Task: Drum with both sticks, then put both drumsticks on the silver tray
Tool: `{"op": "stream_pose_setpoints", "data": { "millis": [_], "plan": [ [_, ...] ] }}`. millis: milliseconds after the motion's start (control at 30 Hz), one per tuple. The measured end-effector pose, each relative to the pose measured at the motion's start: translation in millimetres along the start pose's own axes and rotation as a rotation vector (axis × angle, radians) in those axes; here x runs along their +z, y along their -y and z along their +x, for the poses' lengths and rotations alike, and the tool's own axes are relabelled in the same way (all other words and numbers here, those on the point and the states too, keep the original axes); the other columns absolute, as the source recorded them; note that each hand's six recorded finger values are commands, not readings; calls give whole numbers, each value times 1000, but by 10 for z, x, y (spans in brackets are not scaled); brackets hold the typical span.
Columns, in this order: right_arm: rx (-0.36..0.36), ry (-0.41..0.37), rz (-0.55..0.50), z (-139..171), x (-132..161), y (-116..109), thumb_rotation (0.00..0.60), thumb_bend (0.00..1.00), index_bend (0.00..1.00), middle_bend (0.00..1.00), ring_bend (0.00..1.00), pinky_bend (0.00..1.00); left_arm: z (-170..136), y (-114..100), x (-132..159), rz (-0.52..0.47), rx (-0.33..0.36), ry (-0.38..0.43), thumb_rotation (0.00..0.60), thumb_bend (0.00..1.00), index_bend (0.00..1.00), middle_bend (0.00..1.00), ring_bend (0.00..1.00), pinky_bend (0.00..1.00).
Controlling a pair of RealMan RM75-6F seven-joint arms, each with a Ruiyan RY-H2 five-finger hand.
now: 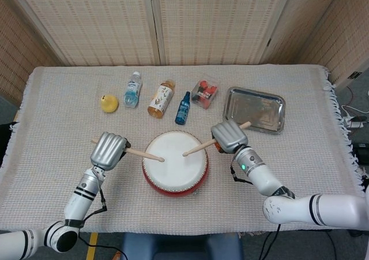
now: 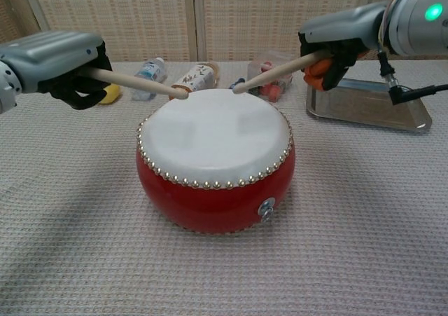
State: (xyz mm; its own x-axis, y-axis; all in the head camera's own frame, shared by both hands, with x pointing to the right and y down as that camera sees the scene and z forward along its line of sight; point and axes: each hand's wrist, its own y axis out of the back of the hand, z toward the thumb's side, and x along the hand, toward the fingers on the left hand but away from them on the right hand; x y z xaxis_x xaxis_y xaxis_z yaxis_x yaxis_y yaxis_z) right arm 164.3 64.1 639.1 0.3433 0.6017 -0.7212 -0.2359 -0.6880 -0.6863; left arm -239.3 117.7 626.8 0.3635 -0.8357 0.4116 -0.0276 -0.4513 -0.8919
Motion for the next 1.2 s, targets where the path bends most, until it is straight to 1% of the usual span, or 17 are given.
{"op": "stream_pose_setpoints", "data": {
  "millis": [67,100,167,200,267,333,467,533,633,800,867,1000,1067,1133,1200],
  "plan": [
    [32,13,27,-68,-9,138,600,816,1000,1000,1000,1000,-30,-116,-5,-9,29,6,600,973,1000,1000,1000,1000],
    [49,21,43,-103,-9,211,600,816,1000,1000,1000,1000,-34,-127,-3,-8,31,8,600,973,1000,1000,1000,1000],
    [60,28,54,-123,-3,256,600,816,1000,1000,1000,1000,-29,-70,6,-5,13,10,600,972,1000,1000,1000,1000],
    [56,27,50,-117,8,237,600,816,1000,1000,1000,1000,-22,-23,12,-4,-1,10,600,972,1000,1000,1000,1000],
    [35,19,31,-88,38,157,600,816,1000,1000,1000,1000,-3,108,25,2,-35,10,600,972,1000,1000,1000,1000],
    [1,3,0,-25,79,22,600,816,1000,1000,1000,1000,17,225,32,22,-62,10,600,972,1000,1000,1000,1000],
    [-70,-28,-50,133,101,-258,600,815,1000,1000,1000,1000,58,479,17,99,-124,1,600,972,1000,1000,1000,1000],
    [-92,-33,-69,182,79,-332,600,815,1000,1000,1000,1000,64,512,3,107,-137,-14,600,972,1000,1000,1000,1000],
    [-76,-28,-63,157,51,-272,600,815,1000,1000,1000,1000,65,409,-10,73,-111,-33,600,972,1000,1000,1000,1000],
    [-20,-10,-32,8,12,-46,600,816,1000,1000,1000,1000,16,31,-66,2,-17,-42,600,972,1000,1000,1000,1000],
    [8,-6,-16,-41,10,61,600,816,1000,1000,1000,1000,1,-54,-88,-12,7,-46,600,972,1000,1000,1000,1000],
    [37,11,24,-107,-21,188,600,816,1000,1000,1000,1000,-13,-107,-98,-19,18,-43,600,971,1000,1000,1000,1000],
    [41,27,48,-151,-54,239,600,816,1000,1000,1000,1000,-30,-95,-49,-29,4,-29,600,971,1000,1000,1000,1000],
    [20,35,52,-174,-75,190,600,816,1000,1000,1000,1000,-29,-35,-13,-31,-13,-20,600,971,1000,1000,1000,1000],
    [-9,22,25,-132,-42,89,600,816,1000,1000,1000,1000,-9,89,5,-15,-42,-16,600,971,1000,1000,1000,1000]
  ]
}}
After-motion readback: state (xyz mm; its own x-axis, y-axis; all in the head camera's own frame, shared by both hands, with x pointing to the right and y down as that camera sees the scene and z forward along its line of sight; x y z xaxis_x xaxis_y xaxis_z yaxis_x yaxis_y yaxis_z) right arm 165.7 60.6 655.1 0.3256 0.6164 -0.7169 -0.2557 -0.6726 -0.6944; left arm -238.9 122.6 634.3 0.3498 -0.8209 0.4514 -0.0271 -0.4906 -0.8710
